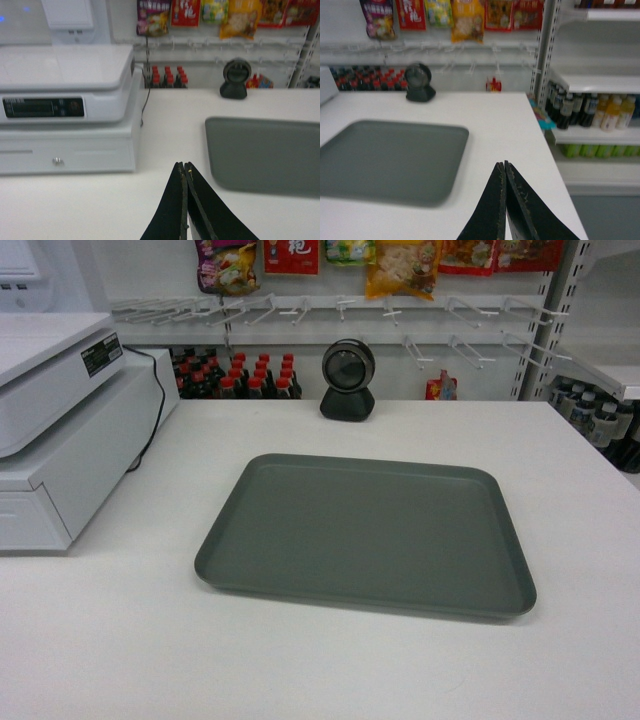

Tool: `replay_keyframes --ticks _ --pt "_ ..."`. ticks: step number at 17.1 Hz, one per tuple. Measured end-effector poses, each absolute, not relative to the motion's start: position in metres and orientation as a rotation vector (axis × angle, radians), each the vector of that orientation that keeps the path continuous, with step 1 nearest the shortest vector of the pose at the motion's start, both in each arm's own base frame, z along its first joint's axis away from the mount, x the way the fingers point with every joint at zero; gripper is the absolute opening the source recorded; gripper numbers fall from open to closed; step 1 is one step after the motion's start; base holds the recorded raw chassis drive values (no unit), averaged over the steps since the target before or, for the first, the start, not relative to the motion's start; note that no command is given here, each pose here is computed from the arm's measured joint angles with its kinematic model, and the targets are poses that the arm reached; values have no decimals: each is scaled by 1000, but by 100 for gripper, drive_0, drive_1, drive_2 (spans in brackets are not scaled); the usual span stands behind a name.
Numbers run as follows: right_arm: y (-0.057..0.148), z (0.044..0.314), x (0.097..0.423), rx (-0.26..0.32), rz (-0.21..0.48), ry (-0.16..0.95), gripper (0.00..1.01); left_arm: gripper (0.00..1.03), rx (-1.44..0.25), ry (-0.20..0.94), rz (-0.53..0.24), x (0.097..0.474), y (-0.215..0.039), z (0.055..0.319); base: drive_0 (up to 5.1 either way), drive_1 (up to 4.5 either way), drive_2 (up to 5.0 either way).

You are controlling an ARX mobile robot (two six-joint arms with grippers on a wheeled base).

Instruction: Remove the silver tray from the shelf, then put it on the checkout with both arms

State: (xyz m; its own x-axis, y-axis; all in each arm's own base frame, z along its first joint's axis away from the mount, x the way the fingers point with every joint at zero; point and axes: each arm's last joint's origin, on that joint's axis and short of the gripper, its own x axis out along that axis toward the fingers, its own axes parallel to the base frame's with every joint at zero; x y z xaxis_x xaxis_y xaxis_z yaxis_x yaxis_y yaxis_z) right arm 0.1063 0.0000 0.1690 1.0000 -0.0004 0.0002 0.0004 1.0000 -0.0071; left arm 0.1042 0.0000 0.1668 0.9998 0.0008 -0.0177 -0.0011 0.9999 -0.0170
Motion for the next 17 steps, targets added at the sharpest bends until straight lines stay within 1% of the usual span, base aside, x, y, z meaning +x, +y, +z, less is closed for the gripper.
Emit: replay_keyframes --ticks 1,2,3,4,5,7,8,12,13,14,17 --pt "0 164 99 -7 -1 34 2 1 -17 23 2 98 0 164 0 0 0" --pt "0 169 97 -7 1 -23 2 1 -17 -20 0 97 0 169 0 0 0" --pt "0 167 97 -7 0 1 2 1 -17 9 -3 98 0 166 0 0 0" --pt "0 167 97 -7 0 -2 2 1 -17 7 -1 98 0 166 0 0 0" --pt "0 167 97 -7 0 -4 5 4 -17 4 0 98 0 166 0 0 0" --pt "0 167 97 -7 0 -5 30 30 -17 3 0 98 0 166 0 0 0" --pt "0 167 97 -7 0 -5 41 41 -17 3 0 98 0 166 0 0 0" --pt "0 167 97 -7 0 -5 93 91 -17 3 0 98 0 166 0 0 0" --pt "0 167 97 -7 0 -5 100 100 -17 3 0 98 0 166 0 0 0" --pt "0 167 97 -7 0 -5 97 97 -17 3 0 98 0 166 0 0 0" --pt "0 167 97 -7 0 -5 98 98 -17 3 0 98 0 166 0 0 0"
